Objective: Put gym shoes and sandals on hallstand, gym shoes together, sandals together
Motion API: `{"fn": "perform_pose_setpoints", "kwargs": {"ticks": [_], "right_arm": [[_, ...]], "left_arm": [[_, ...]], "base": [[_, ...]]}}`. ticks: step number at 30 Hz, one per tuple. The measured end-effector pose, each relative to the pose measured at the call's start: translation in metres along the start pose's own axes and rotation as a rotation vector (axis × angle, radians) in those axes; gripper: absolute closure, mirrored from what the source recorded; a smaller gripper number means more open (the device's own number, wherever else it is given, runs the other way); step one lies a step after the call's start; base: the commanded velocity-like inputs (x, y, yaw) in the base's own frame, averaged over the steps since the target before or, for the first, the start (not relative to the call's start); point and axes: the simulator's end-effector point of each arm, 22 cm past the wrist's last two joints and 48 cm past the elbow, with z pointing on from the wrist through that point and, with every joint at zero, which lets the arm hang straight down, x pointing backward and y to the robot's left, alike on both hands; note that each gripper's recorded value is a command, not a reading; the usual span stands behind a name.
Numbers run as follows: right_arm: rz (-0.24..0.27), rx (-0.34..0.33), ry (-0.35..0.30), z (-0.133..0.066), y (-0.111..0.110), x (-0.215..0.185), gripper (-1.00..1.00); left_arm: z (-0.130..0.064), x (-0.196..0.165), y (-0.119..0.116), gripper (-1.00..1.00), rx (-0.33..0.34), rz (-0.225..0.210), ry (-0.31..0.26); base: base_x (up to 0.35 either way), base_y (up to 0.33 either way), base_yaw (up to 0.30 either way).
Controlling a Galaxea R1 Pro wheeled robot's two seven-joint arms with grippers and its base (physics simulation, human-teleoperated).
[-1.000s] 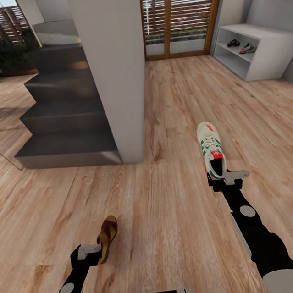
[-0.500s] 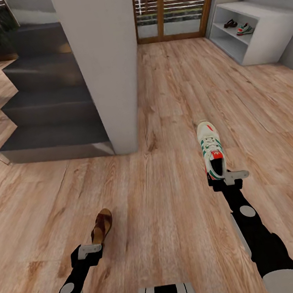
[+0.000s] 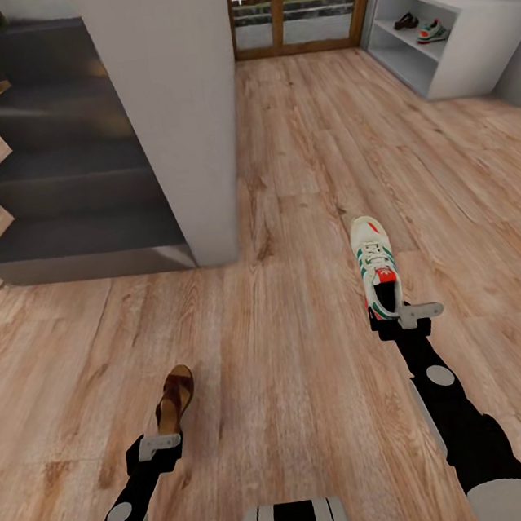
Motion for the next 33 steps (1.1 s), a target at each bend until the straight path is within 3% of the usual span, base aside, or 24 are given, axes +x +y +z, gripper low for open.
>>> {"fn": "perform_pose_setpoints", "kwargs": {"ticks": [16,33], "right_arm": [[-0.014,-0.013,0.089,0.008,0.01,0.059,1.0],[-0.017,-0.013,0.097,0.008,0.01,0.064,1.0]], "left_arm": [[0.007,0.05,-0.006,-1.0,0.008,0.003,0.086],[0.008,0.051,-0.006,-1.0,0.01,0.006,0.088]], "base": [[0.0,0.0,0.0],[0.002,0.0,0.0]]}}
